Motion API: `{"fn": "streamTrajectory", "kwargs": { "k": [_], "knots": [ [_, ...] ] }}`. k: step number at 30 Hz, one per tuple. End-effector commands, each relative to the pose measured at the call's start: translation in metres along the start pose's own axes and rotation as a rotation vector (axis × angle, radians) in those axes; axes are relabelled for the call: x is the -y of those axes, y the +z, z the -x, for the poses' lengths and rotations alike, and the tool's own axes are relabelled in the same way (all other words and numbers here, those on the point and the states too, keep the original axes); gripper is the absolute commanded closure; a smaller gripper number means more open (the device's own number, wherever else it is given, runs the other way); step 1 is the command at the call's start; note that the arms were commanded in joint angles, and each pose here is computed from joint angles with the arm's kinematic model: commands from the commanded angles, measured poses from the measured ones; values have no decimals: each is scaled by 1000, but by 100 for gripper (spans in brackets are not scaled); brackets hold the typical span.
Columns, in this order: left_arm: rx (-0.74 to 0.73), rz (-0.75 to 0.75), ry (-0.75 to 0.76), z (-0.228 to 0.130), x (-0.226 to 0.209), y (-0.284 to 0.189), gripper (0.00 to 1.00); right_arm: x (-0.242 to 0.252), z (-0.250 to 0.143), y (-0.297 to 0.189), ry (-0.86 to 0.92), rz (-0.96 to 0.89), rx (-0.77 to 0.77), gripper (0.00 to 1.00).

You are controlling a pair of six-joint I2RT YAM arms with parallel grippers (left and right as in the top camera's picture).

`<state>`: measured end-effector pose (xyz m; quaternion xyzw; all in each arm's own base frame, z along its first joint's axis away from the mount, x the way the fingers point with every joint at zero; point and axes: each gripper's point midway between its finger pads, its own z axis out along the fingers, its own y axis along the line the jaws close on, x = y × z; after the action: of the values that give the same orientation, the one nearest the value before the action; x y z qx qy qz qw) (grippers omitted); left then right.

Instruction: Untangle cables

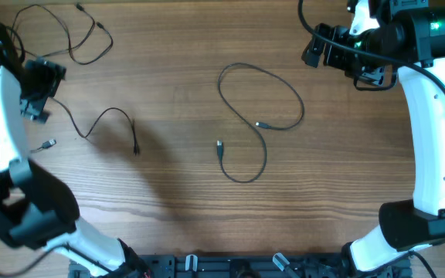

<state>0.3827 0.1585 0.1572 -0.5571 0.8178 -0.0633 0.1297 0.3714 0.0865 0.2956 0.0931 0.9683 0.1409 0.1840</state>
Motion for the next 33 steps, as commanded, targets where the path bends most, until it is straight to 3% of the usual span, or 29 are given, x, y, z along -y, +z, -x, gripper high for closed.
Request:
{"fn": "streamTrajectory", "kwargs": {
  "k": [1, 5, 7, 10, 11, 14, 19, 22, 27, 33],
  "knots": [
    [-105, 37, -4, -32, -15, -22, 0, -6, 1, -1, -12, 21, 8, 0],
    [-239, 89, -48, -75, -31, 21, 0, -9, 3, -1, -13, 36, 16, 0],
    [-234, 101, -181, -89, -36, 56, 0, -11, 2, -1, -14, 50, 10, 0],
    [-188, 20, -206, -98, -24, 95, 0, -11, 2, -1, -14, 49, 9, 0],
    [-193, 28, -242, -104, -26, 100, 5, -11, 2, -1, -13, 49, 9, 0],
    [-156, 19, -242, -104, -24, 109, 28, -11, 2, -1, -14, 49, 10, 0],
    [-28, 28, -182, -76, -28, 110, 96, -11, 2, -1, -14, 49, 10, 0],
    [31, -49, -42, -46, -4, 81, 96, -11, 3, -1, -20, 49, 11, 0],
    [153, -185, -57, 6, 24, 20, 96, -11, 2, -1, -24, 48, 8, 0],
    [298, -52, -58, 34, -2, 17, 96, -11, 2, -1, -24, 49, 11, 0]
  ]
}}
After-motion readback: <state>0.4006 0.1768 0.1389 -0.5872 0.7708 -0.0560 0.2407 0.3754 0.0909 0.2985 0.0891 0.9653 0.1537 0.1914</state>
